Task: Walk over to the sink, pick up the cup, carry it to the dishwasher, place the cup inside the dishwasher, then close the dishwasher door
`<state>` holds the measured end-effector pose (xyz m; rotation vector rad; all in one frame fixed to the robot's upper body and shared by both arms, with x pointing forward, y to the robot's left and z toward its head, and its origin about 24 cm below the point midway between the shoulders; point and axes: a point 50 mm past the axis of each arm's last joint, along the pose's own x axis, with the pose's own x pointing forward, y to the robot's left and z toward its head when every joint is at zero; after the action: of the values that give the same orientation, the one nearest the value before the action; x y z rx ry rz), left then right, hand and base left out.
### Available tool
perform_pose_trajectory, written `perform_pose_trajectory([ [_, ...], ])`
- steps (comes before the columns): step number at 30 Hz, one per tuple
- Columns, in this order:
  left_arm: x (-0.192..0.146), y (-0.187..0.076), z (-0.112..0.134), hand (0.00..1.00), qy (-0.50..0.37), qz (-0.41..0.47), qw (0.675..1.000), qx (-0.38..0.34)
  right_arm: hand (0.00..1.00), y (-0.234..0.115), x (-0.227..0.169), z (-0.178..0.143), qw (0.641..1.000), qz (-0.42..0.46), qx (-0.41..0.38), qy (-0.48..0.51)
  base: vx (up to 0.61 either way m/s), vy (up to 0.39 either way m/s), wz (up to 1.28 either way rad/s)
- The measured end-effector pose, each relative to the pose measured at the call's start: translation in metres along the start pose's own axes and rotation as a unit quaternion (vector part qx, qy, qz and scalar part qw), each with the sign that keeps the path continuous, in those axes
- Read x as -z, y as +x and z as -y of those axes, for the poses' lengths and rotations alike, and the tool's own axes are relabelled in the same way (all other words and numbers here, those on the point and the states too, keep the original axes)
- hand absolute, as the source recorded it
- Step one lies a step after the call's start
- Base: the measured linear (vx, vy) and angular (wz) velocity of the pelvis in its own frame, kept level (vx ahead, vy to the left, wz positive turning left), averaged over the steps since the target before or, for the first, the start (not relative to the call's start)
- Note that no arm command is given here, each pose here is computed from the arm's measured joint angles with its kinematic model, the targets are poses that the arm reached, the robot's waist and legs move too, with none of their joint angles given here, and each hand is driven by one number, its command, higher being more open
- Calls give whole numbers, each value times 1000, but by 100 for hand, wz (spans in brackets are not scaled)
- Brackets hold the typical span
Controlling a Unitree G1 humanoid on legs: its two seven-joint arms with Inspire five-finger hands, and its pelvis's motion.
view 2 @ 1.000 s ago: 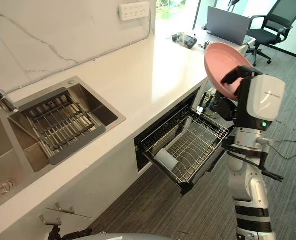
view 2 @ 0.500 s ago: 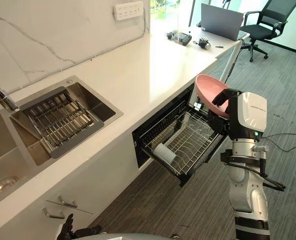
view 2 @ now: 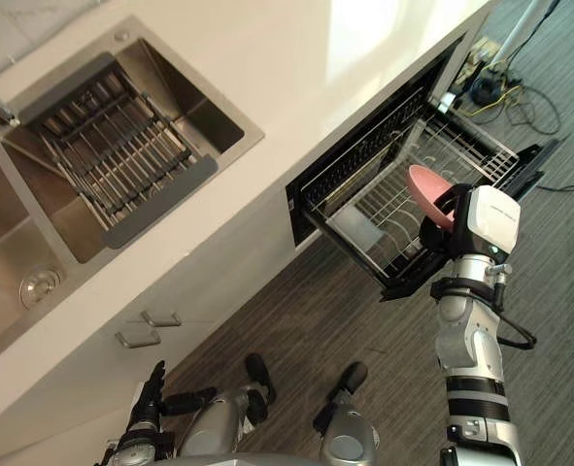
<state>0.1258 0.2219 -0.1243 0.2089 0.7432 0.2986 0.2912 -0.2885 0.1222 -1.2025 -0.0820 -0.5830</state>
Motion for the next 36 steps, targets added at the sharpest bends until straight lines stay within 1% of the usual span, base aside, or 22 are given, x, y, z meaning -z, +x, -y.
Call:
perform_pose_trajectory([
  [2, -7, 3, 0, 100, -1, 14, 1000, 2, 0, 14, -7, 4, 1000, 12, 10, -8, -46, 74, 12],
  [4, -18, 8, 2, 100, -7, 32, 999, 4, 0, 37, -12, 13, 999, 19, 24, -26, -65, 79, 18],
  [7, -31, 12, 2, 100, -25, 49, 998, 2, 0, 55, -14, 23, 999, 16, 36, -29, -71, 97, 17],
  [12, -46, 19, -5, 100, -37, 71, 997, -6, 0, 71, -17, 30, 999, 11, 30, -21, -52, 119, 17],
  [15, -56, 23, -8, 100, -39, 85, 996, -7, 0, 82, -12, 35, 1000, -12, 22, -13, -37, 101, 11],
  [18, -58, 23, -10, 100, -38, 89, 995, -2, 0, 87, -9, 35, 1000, -28, 10, 5, -32, 79, 5],
  [19, -60, 24, -8, 100, -40, 93, 995, 2, 100, 88, -7, 38, 999, -30, 13, 3, -33, 71, 8],
  [25, -62, 23, -3, 100, -33, 102, 994, 17, 100, 90, 1, 37, 998, -57, 8, 12, -41, 71, 1],
  [32, -62, 22, -1, 100, -29, 104, 994, 24, 100, 90, 3, 38, 998, -60, 24, 11, -46, 69, -2],
  [36, -61, 22, -1, 100, -29, 104, 994, 24, 100, 81, 6, 39, 998, -48, 31, 16, -34, 75, -3],
])
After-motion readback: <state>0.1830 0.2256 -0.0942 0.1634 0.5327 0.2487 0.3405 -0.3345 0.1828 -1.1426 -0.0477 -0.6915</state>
